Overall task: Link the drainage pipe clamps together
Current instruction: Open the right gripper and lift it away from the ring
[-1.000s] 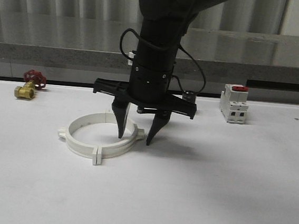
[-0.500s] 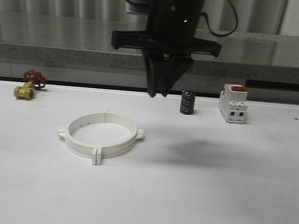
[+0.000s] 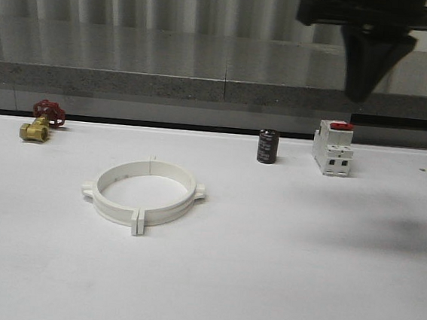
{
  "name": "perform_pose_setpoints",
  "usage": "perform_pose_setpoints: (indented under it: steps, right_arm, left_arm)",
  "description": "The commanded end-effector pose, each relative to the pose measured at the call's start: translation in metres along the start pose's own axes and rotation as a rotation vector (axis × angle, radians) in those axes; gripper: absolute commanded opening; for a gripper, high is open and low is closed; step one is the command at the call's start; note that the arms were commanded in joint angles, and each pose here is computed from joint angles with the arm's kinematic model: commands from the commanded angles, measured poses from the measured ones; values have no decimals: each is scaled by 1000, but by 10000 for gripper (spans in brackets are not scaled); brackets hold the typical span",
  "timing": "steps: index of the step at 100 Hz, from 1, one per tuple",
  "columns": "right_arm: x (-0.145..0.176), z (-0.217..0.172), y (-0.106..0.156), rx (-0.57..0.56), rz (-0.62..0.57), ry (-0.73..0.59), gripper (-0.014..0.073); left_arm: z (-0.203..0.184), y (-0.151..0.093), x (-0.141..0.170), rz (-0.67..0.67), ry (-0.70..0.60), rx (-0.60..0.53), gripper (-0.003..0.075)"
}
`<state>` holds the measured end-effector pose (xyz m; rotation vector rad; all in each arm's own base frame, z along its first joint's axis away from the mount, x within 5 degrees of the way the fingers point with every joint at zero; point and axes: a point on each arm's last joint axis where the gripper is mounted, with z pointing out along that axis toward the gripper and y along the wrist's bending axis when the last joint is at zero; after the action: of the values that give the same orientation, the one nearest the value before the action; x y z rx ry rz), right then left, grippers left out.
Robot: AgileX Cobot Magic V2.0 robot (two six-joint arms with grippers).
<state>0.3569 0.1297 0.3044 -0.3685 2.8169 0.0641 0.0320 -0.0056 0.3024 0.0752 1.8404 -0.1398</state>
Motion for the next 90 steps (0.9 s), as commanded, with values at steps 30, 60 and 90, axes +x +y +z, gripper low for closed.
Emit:
perform_pose_setpoints:
  steps: [30, 60, 90]
  right_arm:
    - [64, -76, -67, 69, 174, -266, -66]
    - [128, -92, -85, 136, 245, -474, -66]
    - [186, -107, -83, 223, 230, -727, -66]
  left_arm:
    - [-2, -1, -13, -5, -80, 4, -21]
    - [-2, -1, -13, -5, -80, 4, -21]
    - [-2, -1, -13, -5, -80, 4, -21]
